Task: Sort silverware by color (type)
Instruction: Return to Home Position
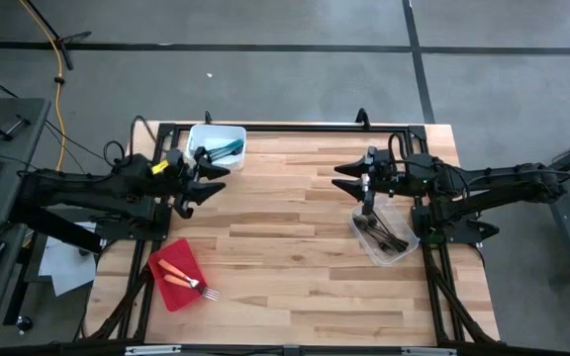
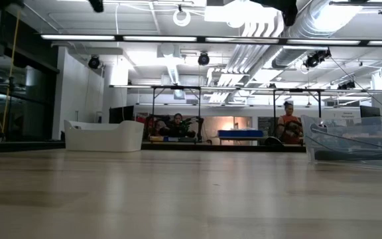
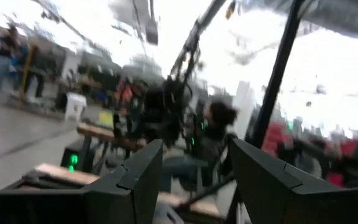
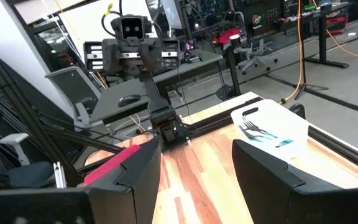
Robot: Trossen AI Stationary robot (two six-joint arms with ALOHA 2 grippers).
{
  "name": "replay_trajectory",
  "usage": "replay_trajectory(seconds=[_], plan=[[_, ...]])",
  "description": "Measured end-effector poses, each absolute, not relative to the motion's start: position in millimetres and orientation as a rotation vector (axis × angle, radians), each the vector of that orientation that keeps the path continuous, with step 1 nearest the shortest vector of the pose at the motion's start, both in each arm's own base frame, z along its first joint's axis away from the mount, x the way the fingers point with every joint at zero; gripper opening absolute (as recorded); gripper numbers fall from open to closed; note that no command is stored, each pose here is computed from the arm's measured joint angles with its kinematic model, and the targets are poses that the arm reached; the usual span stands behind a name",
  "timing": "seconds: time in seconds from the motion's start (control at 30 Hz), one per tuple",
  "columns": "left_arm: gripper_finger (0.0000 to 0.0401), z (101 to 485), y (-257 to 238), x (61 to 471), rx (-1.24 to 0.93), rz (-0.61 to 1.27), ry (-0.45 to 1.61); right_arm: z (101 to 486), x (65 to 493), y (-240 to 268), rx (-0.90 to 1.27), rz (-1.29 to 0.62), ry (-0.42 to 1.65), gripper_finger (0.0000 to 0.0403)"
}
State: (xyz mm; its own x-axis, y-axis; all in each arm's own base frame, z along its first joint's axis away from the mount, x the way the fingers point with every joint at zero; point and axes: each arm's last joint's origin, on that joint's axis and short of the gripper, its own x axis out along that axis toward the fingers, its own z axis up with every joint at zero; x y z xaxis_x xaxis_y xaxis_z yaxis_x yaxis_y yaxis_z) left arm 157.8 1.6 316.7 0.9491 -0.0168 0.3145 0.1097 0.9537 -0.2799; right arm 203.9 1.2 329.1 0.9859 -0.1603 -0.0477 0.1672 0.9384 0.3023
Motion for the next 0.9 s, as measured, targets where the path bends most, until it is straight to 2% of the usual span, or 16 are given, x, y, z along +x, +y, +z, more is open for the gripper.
replay_trajectory(seconds=[0.37,0.67,0.9], plan=[[0.0179,248,4,120,-0.372,0.021,-0.527,325,204,1,0.303,-0.173,0.061,0.0184],[0.0179,219,5,103,-0.352,0.039,-0.556,323,203,1,0.302,-0.178,0.09,0.0184],[0.0179,220,5,97,-0.307,0.044,-0.562,323,203,1,0.313,-0.179,0.089,0.0184]])
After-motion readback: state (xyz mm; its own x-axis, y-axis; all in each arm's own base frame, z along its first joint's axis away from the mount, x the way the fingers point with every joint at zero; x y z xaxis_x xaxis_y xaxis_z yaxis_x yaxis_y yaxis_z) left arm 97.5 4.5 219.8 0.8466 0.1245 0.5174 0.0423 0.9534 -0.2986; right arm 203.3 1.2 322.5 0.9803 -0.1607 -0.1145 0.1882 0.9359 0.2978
